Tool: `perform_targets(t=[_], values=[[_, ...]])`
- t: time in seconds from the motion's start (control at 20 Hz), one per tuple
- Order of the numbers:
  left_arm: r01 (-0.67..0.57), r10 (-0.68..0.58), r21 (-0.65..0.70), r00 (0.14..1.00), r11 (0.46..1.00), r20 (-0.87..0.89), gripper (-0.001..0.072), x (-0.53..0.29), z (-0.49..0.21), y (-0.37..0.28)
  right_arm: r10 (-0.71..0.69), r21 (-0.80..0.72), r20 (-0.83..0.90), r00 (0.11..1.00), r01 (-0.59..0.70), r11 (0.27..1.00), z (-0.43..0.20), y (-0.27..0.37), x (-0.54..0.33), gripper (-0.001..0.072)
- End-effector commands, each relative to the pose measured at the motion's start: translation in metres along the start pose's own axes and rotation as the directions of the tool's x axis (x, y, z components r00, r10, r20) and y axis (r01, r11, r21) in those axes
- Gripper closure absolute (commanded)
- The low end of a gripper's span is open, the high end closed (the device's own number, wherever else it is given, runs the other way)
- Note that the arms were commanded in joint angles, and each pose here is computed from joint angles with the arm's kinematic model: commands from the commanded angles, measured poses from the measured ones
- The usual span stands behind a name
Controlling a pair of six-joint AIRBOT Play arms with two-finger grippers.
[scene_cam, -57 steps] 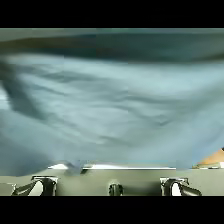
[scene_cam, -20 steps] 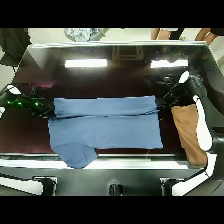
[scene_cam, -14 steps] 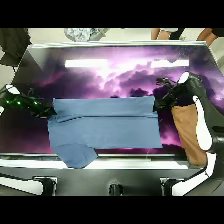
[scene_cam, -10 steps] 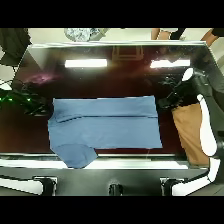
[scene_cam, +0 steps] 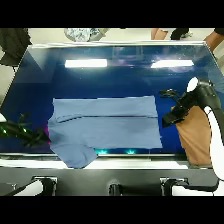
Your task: Fold the shirts.
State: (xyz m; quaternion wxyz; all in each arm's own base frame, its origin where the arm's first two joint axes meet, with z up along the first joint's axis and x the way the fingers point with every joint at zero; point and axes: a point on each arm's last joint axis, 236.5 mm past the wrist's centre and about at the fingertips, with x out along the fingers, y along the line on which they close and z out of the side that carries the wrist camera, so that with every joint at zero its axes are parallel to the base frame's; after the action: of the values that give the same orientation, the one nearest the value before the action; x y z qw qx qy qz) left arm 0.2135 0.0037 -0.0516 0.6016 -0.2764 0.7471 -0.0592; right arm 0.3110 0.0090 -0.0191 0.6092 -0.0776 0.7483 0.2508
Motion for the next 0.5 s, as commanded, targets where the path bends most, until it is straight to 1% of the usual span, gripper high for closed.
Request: perform_targets(t=[0.0,0.2,0.45], values=[[0.009,-0.009,-0.019,1.0,1.0,-0.016,0.0322,0.043,-0.044,0.01,0.011,-0.009,-0.005,1.0,-0.011,1.0,-0.013,0.009,0.008,0.0219],[0.095,-0.095,-0.044,0.995,0.995,0.002,0.0322,0.064,-0.049,-0.003,0.008,-0.008,0.004,1.0,-0.008,1.0,-0.014,0.01,0.01,0.0219],[0.094,-0.094,-0.064,0.995,0.993,0.015,0.0323,0.072,-0.048,0.0,-0.009,-0.007,0.024,1.0,0.009,1.0,-0.009,0.006,0.011,0.0218]])
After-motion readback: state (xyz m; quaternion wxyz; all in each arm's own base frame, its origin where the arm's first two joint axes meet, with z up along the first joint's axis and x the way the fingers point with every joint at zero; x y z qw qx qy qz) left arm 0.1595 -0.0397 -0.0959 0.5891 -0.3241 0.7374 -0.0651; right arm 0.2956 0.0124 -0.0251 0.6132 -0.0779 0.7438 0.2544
